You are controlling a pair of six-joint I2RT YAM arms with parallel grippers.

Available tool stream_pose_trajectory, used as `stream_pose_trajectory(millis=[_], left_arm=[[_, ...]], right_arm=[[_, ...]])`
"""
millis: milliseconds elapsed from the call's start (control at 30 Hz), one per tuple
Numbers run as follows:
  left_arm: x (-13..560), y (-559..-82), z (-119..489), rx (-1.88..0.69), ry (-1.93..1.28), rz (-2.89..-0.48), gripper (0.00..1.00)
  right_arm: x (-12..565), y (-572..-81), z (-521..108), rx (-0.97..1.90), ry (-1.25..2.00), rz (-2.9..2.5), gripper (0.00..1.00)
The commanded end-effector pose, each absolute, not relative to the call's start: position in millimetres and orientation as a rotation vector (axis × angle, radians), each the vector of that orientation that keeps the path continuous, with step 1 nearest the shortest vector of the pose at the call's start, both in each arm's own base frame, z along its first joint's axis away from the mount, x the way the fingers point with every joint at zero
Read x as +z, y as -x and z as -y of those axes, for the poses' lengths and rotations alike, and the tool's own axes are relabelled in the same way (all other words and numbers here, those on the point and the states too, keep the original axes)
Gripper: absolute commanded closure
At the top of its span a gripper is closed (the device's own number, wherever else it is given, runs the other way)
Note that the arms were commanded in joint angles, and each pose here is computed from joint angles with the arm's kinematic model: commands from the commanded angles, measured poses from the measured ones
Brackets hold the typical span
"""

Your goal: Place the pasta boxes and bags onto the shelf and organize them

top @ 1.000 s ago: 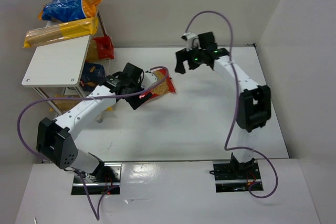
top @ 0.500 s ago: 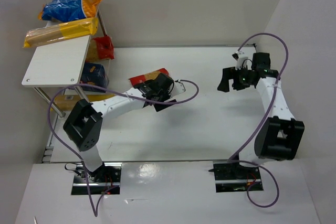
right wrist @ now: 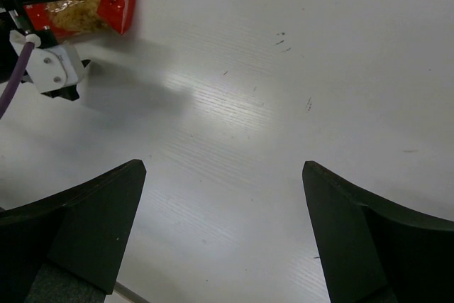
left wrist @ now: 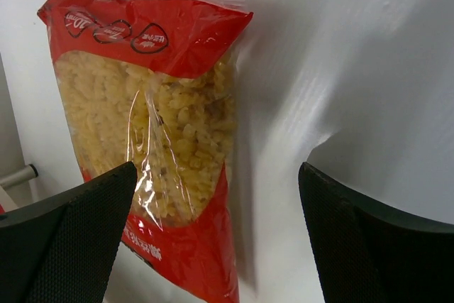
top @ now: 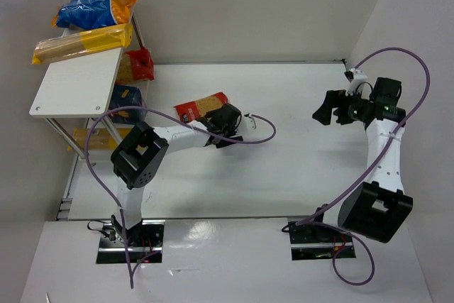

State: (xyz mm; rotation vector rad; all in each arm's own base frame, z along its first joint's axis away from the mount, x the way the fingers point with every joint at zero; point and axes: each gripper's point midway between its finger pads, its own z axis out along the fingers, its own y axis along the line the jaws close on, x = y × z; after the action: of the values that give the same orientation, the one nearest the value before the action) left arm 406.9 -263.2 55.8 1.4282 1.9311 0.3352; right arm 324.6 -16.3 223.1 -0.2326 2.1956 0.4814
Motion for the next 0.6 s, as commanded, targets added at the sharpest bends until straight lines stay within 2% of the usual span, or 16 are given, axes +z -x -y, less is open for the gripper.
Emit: stream_pose_trajectory(millis=[0, 467, 567], left_arm=[[70, -435, 268, 0.361, -1.383, -1.860, 0.00], [47, -469, 267, 0.349, -1.480, -1.905, 0.00], [38, -466, 266, 0.354, -1.555, -1.902, 0.11]], right_arm=[[235, -317, 11, 0.521, 0.269, -2.144, 0.00], [237, -309, 13, 0.542, 0.256, -2.118, 0.00], [238, -308, 12, 0.545, 0.264, -2.106, 0.00]])
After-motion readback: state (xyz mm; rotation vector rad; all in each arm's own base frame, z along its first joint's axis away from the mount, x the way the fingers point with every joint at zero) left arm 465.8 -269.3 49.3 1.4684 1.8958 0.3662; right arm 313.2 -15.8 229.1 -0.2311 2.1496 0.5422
